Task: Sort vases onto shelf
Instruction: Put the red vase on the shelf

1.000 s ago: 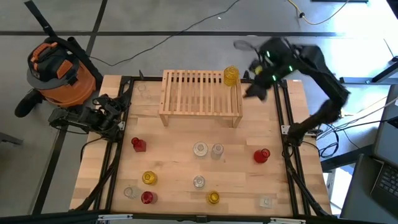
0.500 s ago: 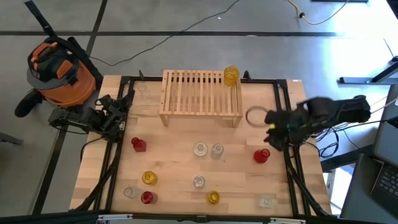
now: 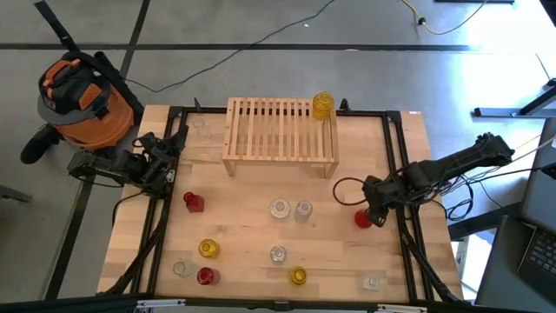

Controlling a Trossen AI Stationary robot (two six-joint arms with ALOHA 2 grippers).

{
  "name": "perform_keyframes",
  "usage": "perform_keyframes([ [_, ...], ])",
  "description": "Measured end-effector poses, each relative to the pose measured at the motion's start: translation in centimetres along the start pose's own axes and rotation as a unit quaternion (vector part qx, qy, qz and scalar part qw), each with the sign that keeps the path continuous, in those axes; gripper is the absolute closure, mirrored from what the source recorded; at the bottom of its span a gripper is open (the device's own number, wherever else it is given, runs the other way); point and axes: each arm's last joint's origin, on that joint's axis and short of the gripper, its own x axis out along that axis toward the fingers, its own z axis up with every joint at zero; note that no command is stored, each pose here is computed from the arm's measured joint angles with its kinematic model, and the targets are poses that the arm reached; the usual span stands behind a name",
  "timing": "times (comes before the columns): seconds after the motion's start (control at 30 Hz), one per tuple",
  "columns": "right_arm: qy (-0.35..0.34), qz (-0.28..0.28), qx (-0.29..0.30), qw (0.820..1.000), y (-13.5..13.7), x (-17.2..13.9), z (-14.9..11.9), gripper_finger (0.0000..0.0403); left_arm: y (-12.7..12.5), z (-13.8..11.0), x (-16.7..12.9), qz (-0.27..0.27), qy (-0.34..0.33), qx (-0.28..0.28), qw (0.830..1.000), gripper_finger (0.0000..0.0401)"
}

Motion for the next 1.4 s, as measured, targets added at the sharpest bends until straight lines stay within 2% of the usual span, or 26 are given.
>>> perform_keyframes([
  [0.13,0.002,-0.006,0.001,1.0,-0.4,1.4,-0.1,0.0242,0.0,0.0,0.0,0.0,-0.001,-0.006,1.0,0.0401],
  [0.23,0.017,-0.004,0.001,1.0,-0.7,2.3,-0.3,0.0263,0.0,0.0,0.0,0.0,0.0,-0.011,1.0,0.0401],
  [0.37,0.038,0.013,-0.001,0.999,-0.7,2.8,-0.4,0.0329,0.0,0.0,0.0,0.0,0.0,-0.011,1.0,0.0401],
  [0.47,0.035,0.049,-0.018,0.998,0.0,2.5,-0.1,0.0389,0.0,0.0,0.0,-0.001,0.0,-0.011,1.0,0.0401],
  [0.6,-0.003,0.104,-0.043,0.994,1.4,0.2,0.7,0.0389,0.0,0.0,0.0,0.0,-0.001,-0.011,1.0,0.0401],
  [0.73,-0.074,0.157,-0.064,0.983,2.5,-3.4,2.3,0.0399,0.0,0.0,0.0,0.007,-0.004,-0.009,1.0,0.0401],
  [0.83,-0.115,0.152,-0.07,0.979,2.5,-5.8,3.4,0.0401,0.1,0.0,0.0,0.017,-0.005,-0.005,1.0,0.0401],
  [0.97,-0.092,0.103,-0.056,0.989,1.6,-6.8,4.1,0.0402,0.2,0.0,0.0,0.02,-0.005,-0.004,1.0,0.0401],
  [1.1,-0.083,0.094,-0.097,0.987,1.5,-6.8,4.1,0.0397,0.1,-0.1,0.0,0.018,-0.004,-0.003,1.0,0.0401],
  [1.27,-0.078,0.126,-0.213,0.966,2.8,-5.5,3.4,0.0386,0.1,-0.1,0.0,0.015,-0.001,-0.002,1.0,0.0401],
  [1.33,-0.086,0.166,-0.268,0.945,3.8,-4.7,3.2,0.0374,0.1,-0.1,0.0,0.014,-0.001,-0.001,1.0,0.0401],
  [1.4,-0.106,0.217,-0.327,0.914,5.1,-3.9,2.8,0.0352,0.1,-0.1,0.0,0.007,0.002,-0.001,1.0,0.0401],
])
